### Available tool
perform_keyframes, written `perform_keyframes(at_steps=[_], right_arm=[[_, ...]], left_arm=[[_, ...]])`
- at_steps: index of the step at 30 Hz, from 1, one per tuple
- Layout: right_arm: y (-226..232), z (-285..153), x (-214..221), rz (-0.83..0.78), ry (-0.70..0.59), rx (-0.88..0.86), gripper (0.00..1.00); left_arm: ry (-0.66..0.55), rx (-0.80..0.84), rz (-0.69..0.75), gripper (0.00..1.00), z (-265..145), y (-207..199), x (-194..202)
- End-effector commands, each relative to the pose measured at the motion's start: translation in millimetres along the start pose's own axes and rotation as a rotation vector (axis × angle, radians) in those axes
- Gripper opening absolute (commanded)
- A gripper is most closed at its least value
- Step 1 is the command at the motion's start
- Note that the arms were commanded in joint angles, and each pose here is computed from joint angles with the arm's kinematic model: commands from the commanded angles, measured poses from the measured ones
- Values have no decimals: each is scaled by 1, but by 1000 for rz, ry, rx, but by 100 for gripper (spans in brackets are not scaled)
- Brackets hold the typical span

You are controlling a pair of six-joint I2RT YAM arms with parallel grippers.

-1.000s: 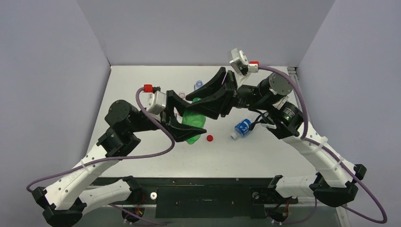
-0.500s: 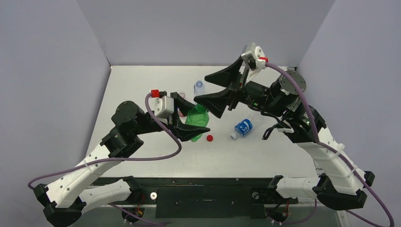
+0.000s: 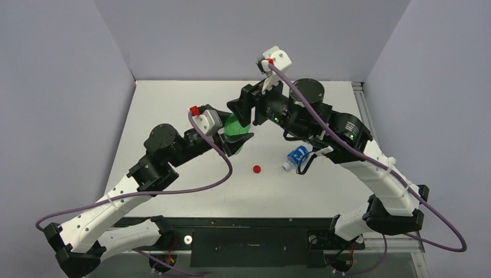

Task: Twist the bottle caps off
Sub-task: Unscrew the bottle cap from the plastic bottle.

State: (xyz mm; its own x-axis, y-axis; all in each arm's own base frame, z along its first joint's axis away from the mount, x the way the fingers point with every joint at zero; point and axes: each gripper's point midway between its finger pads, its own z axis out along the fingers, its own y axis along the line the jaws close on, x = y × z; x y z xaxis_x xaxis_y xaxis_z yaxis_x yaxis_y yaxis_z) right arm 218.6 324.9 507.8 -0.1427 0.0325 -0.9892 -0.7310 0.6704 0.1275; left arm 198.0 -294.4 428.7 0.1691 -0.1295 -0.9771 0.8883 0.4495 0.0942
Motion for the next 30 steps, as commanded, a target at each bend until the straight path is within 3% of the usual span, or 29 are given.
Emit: perform_keyframes(at_steps=[1,2,6,9,12,15,16,23,26,30], right_arm=[[-12,-5,-2,10,3,76,51],[-11,-4,-2,13,2,74,50],[-7,-3,-4,31,-10,53,26],[-4,-2,-1,34,-4,37,16],[-1,-2,0,36,-5,4,1],[5,-8,-5,40,-39,-87,0],[15,-11,-6,34,-43,-187,0],[80,-70,-17,-113,-170,-745,0],[91,-86,-17,-154,-184,-850,0],[91,-90,-11,-165,-165,-889,0]], left_arm=[[-46,-75,37,1,-4,13,-14],[-46,-76,37,1,-4,13,-14],[-48,-80,34,1,-5,14,-14],[-50,-84,29,1,-5,14,-14],[-54,-79,18,1,-5,13,-15],[-70,-37,-15,1,-5,4,-21],[-82,-21,-39,1,-5,0,-24],[-117,492,-209,0,-29,-91,-60],[-97,695,-219,0,-49,-125,-68],[-100,739,-200,0,-54,-131,-71]])
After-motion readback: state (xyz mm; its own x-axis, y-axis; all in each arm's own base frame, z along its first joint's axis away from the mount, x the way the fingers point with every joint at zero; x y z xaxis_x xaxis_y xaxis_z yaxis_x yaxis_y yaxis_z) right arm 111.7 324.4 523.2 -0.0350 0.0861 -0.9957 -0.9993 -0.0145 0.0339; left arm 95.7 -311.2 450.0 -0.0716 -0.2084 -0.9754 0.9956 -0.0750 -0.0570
